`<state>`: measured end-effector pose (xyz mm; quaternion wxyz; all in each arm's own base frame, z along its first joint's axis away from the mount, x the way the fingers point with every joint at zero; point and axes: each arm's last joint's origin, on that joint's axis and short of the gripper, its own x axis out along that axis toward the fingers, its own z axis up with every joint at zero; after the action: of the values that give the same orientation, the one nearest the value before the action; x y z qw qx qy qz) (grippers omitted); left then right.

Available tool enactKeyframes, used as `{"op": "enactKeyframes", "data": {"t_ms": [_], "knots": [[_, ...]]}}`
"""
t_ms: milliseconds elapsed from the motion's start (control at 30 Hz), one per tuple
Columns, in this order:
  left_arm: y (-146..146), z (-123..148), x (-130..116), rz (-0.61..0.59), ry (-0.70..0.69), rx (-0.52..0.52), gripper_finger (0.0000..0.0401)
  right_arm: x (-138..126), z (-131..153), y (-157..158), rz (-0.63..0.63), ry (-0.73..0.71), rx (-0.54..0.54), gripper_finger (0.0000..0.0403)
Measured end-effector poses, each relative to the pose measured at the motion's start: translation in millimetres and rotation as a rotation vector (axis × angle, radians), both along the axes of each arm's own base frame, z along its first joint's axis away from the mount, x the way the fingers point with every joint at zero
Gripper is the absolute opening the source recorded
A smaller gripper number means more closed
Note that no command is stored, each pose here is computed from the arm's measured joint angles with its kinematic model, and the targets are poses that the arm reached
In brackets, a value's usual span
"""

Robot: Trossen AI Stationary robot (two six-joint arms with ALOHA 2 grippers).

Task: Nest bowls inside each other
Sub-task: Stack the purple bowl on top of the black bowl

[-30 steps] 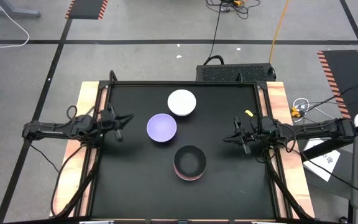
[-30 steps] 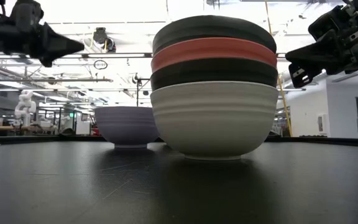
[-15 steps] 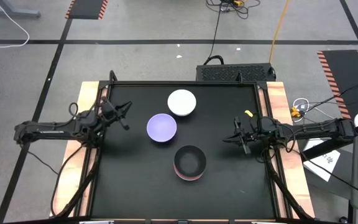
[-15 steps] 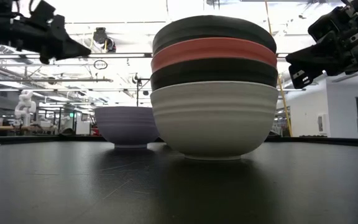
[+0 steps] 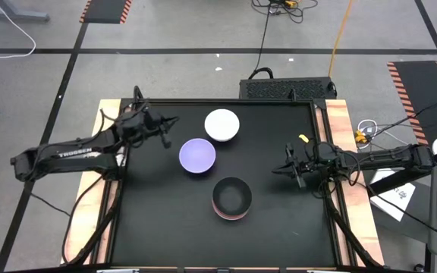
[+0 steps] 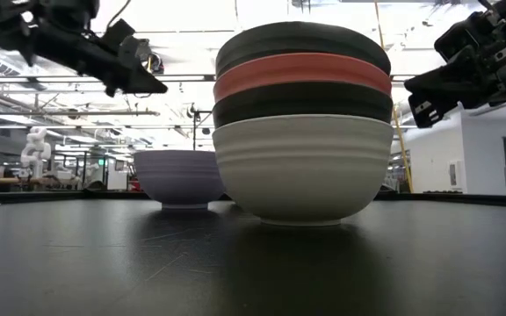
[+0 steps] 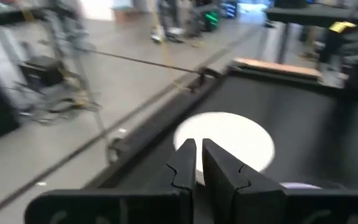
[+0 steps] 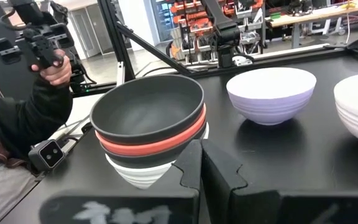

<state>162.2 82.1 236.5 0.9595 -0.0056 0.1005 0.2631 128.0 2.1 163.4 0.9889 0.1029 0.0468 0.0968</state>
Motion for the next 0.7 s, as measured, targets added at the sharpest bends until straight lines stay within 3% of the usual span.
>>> {"op": "enactKeyframes", "data": {"t_ms": [167,300,700], "knots": [[8,-7,8,-0.164,0.046,-0.091,0.0031,0,-1,0,0.001,0.008,0.001,0.0000],[9,-13,10,-0.221,0.096,-0.164,0.0048,0,-1,0,0.004,0.008,0.001,0.0000],[15,-25,20,-0.148,0.276,-0.375,0.0205,0,-2,0,0.005,0.023,-0.005,0.0000]]}}
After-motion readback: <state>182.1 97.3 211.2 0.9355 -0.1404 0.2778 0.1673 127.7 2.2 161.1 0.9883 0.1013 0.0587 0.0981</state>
